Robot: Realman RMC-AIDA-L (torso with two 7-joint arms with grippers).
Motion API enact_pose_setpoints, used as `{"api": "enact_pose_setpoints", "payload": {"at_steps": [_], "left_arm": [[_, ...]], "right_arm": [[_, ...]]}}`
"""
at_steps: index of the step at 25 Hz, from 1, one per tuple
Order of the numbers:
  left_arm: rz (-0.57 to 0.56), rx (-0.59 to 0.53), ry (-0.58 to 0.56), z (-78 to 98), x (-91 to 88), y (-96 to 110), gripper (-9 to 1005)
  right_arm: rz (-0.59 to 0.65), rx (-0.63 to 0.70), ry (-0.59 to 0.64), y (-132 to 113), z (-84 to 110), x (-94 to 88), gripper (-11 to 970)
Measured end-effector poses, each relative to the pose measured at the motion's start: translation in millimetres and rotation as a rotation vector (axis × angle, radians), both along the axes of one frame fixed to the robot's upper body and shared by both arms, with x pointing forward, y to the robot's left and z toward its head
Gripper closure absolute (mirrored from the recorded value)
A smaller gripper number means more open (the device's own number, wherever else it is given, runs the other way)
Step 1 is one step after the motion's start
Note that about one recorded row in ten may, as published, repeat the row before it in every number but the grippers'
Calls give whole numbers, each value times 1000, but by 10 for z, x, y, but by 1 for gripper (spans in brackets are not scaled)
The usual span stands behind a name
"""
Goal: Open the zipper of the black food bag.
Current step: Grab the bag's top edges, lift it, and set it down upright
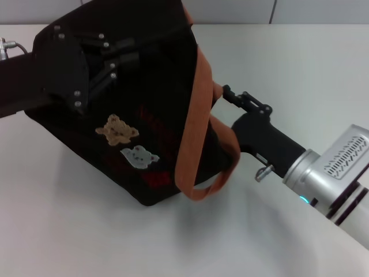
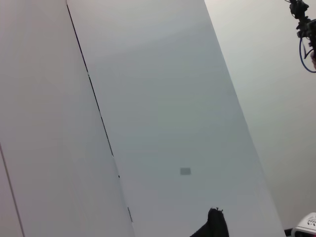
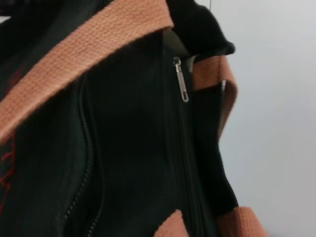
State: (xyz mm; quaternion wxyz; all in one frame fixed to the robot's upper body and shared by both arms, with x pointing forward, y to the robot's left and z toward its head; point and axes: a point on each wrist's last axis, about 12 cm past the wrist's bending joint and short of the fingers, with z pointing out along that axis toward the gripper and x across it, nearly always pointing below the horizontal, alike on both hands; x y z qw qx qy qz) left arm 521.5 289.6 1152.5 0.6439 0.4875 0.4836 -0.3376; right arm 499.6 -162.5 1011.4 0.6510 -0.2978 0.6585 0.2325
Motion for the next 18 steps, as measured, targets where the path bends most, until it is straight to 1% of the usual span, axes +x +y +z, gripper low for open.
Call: {"api": "enact_pose_setpoints", "payload": {"at_steps": [3,4,5,8,9,10,13,14,15,17,18], "left_arm": [[-1,-4,14,-49,-17,0,903],[-5,-11,23,-86,-33,-4,903],[-5,-11,23,-86,-33,-4,903],[-14,-20,22,-148,-75,-15,905],[-31,-20,22,-178,-100,-39,905],[-31,-20,22,-178,-100,-39,906],[-63,-10,30,-203,-117,-93,908],[-83,-4,38,-219,-118,-142,908],[-83,-4,38,-219,-118,-142,908],[-102,-3,45,-231,-116,-184,908],[-108,-5,49,-236,-114,-201,908]], "right_arm": [[-51,19,7,-116,-23,-19,288],[-134,61,11,-276,-25,-17,288],[-134,61,11,-276,-25,-17,289],[-245,134,9,-499,-11,-26,289],[-290,179,5,-621,4,-40,290],[-290,179,5,-621,4,-40,290],[-307,238,10,-721,33,-38,291],[-296,261,-2,-745,70,-21,291],[-296,261,-2,-745,70,-21,291],[-266,251,-53,-748,124,-17,292],[-240,217,-110,-752,160,-27,292]]}}
